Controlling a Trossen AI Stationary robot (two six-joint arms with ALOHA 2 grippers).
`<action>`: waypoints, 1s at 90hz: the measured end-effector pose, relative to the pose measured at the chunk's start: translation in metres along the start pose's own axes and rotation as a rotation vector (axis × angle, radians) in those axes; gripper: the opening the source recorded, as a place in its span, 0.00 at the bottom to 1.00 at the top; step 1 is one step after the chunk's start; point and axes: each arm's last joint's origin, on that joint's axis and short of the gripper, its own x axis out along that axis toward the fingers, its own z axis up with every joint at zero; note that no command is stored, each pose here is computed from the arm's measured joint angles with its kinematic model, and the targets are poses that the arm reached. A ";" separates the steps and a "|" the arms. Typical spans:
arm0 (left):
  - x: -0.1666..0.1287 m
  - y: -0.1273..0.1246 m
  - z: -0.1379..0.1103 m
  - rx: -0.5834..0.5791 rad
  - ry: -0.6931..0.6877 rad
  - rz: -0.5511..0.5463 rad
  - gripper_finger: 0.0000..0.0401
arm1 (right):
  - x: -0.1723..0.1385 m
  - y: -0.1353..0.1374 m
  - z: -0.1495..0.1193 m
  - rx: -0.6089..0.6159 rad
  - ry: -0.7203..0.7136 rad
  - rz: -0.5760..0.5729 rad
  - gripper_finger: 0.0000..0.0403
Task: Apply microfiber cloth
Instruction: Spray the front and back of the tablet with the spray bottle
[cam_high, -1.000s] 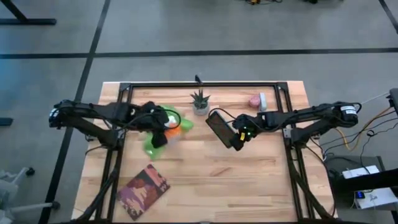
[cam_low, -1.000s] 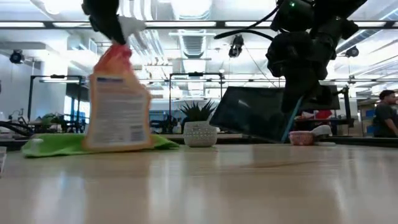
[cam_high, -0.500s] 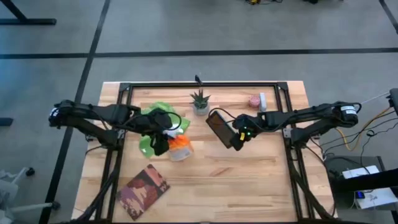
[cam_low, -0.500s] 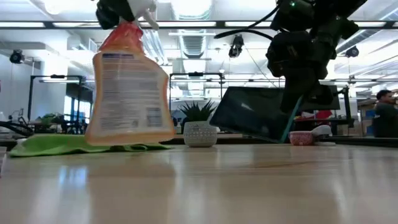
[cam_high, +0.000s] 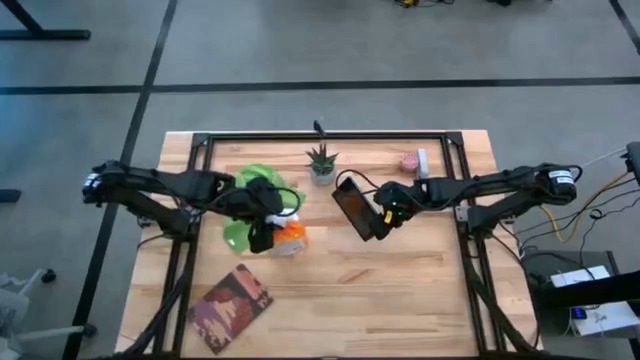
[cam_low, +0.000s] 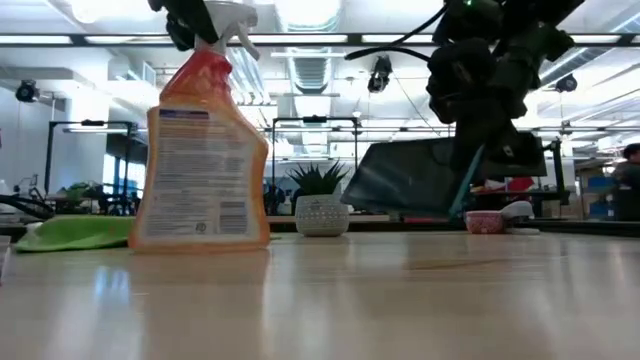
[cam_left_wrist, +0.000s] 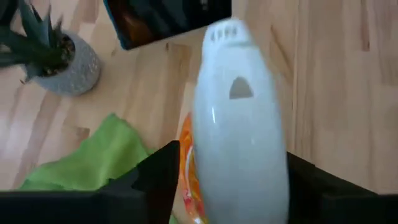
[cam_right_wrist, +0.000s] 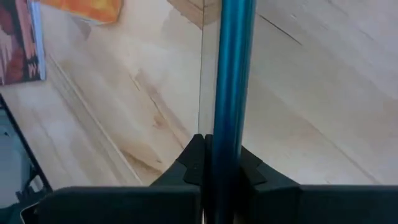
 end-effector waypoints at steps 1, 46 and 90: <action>-0.001 0.000 0.000 0.006 0.000 0.000 0.53 | 0.000 0.000 0.000 0.000 -0.002 0.001 0.02; -0.023 0.009 -0.021 0.201 -0.080 0.053 0.68 | -0.005 0.007 0.006 0.057 -0.063 -0.014 0.02; -0.054 0.022 -0.068 0.193 -0.236 -0.053 0.71 | -0.005 0.007 0.006 0.047 -0.062 -0.014 0.02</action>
